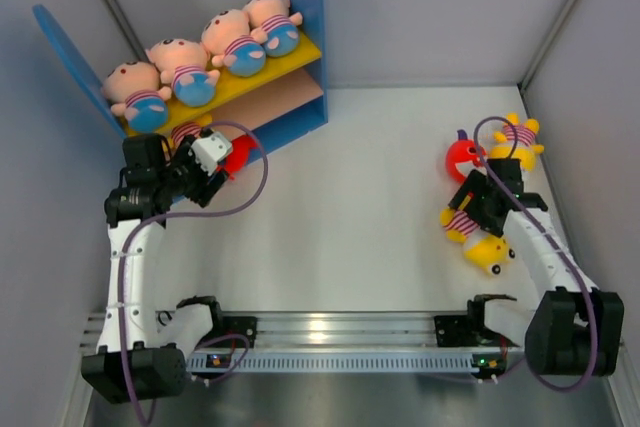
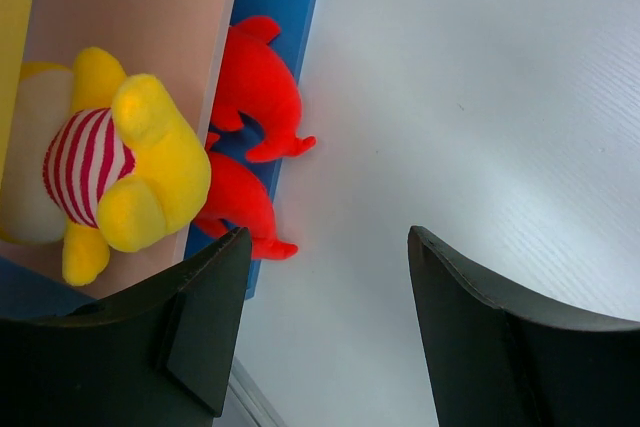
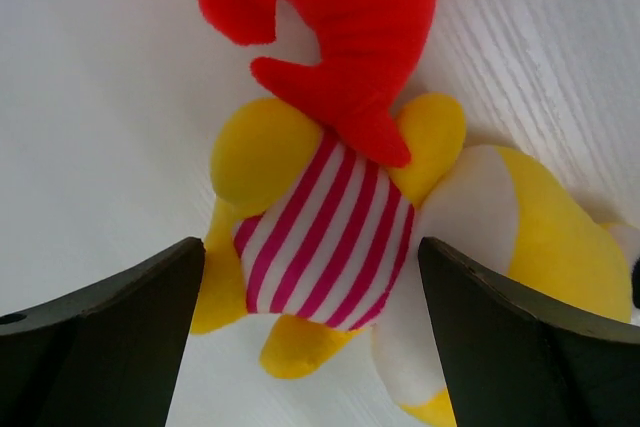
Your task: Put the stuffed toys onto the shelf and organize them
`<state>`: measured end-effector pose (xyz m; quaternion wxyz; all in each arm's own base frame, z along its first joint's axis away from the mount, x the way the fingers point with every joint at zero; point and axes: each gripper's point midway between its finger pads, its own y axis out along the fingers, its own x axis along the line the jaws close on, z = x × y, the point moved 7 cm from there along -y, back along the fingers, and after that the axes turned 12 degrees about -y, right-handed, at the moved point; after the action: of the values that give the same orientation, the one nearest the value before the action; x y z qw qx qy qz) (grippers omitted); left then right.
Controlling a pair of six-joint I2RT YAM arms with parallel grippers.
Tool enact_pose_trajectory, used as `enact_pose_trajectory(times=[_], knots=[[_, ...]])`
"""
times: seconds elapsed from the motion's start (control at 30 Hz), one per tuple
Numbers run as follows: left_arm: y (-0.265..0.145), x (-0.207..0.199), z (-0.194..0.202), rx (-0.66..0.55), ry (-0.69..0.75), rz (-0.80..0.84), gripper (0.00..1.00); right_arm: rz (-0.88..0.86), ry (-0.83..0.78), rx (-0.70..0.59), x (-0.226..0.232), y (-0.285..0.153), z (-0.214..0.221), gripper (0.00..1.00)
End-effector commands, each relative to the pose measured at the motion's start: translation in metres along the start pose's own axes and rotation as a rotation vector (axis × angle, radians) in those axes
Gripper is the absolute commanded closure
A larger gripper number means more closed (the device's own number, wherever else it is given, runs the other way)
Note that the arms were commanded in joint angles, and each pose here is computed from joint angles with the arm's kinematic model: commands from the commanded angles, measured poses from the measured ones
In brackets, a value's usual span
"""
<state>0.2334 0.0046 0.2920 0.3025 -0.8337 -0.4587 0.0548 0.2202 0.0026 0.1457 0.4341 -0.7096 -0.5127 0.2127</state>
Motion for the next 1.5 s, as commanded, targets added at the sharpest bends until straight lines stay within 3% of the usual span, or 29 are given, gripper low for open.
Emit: enact_pose_trajectory(times=[0.0, 0.03, 0.13, 0.17, 0.23, 0.27, 0.33, 0.5, 0.6, 0.8, 0.9, 1.03, 1.47], knots=[[0.0, -0.008, -0.001, -0.016, 0.0, 0.039, 0.3, 0.022, -0.091, -0.006, 0.018, 0.017, 0.007, 0.11], [0.0, -0.008, 0.0, -0.015, -0.002, 0.037, 0.3, 0.036, -0.111, 0.011, 0.02, 0.023, 0.009, 0.12], [0.0, -0.009, -0.001, -0.016, -0.014, 0.042, 0.3, 0.008, -0.182, 0.125, 0.027, 0.045, 0.018, 0.33], [-0.001, -0.009, -0.002, -0.016, -0.017, 0.036, 0.3, -0.007, -0.201, 0.139, 0.03, 0.049, 0.019, 0.52], [-0.003, -0.011, -0.002, -0.019, -0.014, 0.031, 0.3, -0.054, -0.256, 0.149, 0.037, 0.049, 0.026, 0.7], [-0.005, -0.013, -0.001, -0.014, -0.013, 0.038, 0.31, -0.081, -0.277, 0.133, 0.042, 0.049, 0.026, 0.85], [-0.005, -0.018, -0.001, -0.017, -0.013, 0.063, 0.31, -0.162, -0.352, 0.093, 0.055, 0.04, 0.026, 1.0], [-0.008, -0.041, -0.003, -0.043, -0.024, 0.185, 0.32, -0.529, -0.701, -0.142, 0.123, -0.02, 0.008, 1.0], [-0.008, -0.056, -0.005, -0.072, -0.006, 0.258, 0.32, -0.778, -1.172, -0.366, 0.179, -0.074, 0.027, 1.0], [-0.012, -0.09, -0.003, -0.061, 0.077, 0.371, 0.29, -1.288, -1.62, -0.639, 0.249, -0.15, 0.059, 1.0], [-0.022, -0.111, -0.011, -0.115, 0.123, 0.466, 0.26, -1.458, -1.741, -0.71, 0.28, -0.176, 0.071, 1.0], [-0.041, -0.126, -0.025, -0.211, 0.128, 0.539, 0.23, -1.547, -1.822, -0.784, 0.312, -0.203, 0.08, 1.0], [-0.052, -0.128, -0.034, -0.26, 0.149, 0.541, 0.24, -1.613, -1.877, -0.807, 0.354, -0.219, 0.098, 1.0]])
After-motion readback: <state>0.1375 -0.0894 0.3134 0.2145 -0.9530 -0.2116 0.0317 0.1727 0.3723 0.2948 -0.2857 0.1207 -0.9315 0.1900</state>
